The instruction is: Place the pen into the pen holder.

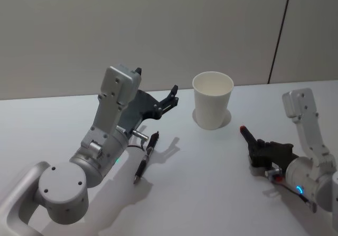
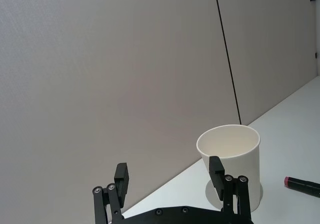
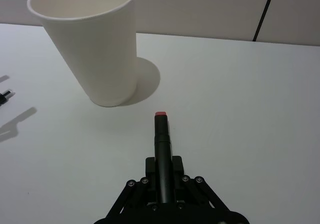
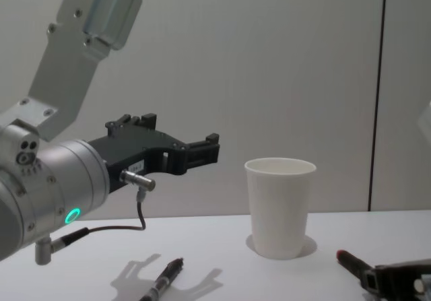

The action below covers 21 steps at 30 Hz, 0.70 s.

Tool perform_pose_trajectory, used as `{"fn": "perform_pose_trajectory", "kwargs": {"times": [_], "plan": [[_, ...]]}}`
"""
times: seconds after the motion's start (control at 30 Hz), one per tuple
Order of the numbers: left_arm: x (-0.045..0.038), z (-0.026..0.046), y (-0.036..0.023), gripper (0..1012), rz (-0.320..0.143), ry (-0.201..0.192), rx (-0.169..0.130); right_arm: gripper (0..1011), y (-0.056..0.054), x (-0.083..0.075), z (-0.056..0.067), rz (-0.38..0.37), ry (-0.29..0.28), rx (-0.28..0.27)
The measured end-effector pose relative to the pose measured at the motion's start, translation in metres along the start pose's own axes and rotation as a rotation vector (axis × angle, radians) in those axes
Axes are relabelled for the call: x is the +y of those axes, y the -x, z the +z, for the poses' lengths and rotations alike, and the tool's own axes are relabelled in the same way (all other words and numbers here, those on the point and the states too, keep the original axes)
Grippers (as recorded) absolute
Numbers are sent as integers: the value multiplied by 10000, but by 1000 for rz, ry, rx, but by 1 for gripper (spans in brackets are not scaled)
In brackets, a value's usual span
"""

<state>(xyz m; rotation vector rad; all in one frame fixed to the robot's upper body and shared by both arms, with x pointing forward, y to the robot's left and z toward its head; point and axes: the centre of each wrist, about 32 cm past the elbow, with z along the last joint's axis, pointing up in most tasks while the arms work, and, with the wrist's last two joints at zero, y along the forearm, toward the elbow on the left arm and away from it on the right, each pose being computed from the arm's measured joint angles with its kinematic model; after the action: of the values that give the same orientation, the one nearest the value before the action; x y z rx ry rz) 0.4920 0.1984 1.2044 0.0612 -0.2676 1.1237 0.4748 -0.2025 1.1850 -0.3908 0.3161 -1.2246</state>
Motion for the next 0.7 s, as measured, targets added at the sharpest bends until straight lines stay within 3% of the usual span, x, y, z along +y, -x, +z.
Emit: {"fn": "perform_pose_trajectory", "kwargs": {"times": [0.4,0.7], "plan": [[0,0,0,1001,0,0,0,178,1,1,5,-1,-6,5],[0,0,0,1001,0,0,0,178,-4,-8,8,9,-67,-4]]}}
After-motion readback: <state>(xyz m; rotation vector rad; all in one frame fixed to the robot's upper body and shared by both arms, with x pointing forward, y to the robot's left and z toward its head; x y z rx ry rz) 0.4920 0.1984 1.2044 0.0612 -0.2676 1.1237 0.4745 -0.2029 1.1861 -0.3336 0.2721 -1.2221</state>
